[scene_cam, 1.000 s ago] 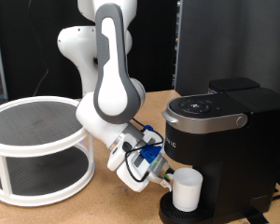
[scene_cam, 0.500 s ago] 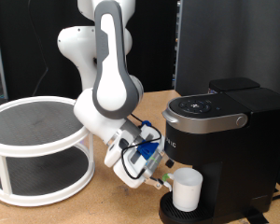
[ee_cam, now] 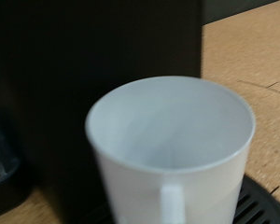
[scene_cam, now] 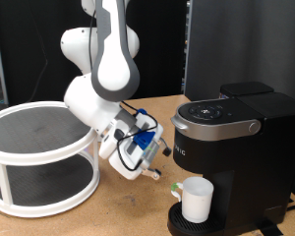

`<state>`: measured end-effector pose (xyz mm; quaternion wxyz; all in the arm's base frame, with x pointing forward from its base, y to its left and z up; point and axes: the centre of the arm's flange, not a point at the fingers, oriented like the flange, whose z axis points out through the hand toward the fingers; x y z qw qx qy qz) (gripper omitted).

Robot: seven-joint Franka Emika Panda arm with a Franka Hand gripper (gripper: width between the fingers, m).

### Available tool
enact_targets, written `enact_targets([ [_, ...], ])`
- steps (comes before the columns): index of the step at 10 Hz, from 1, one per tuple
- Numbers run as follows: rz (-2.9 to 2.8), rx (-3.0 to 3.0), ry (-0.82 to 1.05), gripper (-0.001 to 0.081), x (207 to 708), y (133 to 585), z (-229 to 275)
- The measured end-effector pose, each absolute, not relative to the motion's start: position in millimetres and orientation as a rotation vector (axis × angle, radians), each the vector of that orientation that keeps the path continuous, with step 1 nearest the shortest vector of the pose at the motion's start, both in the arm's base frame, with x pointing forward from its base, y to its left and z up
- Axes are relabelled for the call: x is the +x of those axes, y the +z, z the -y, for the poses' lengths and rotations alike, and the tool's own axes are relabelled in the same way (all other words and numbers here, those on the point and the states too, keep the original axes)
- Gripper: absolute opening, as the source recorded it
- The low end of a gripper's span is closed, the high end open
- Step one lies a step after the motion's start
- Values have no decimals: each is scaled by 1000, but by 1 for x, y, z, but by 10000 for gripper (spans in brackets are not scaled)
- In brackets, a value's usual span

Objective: Make a cup of coffee with the keurig machine

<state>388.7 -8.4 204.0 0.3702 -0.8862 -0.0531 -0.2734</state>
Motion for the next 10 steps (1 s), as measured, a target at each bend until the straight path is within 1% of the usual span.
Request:
enact_targets([
  [2,173,-2271,-662,805,372,213,22],
  [4,188,-2257,-671,805,357,225,33],
  [7,184,-2191,-683,805,358,228,31],
  [10,179,-2066,-762,805,362,261,39],
])
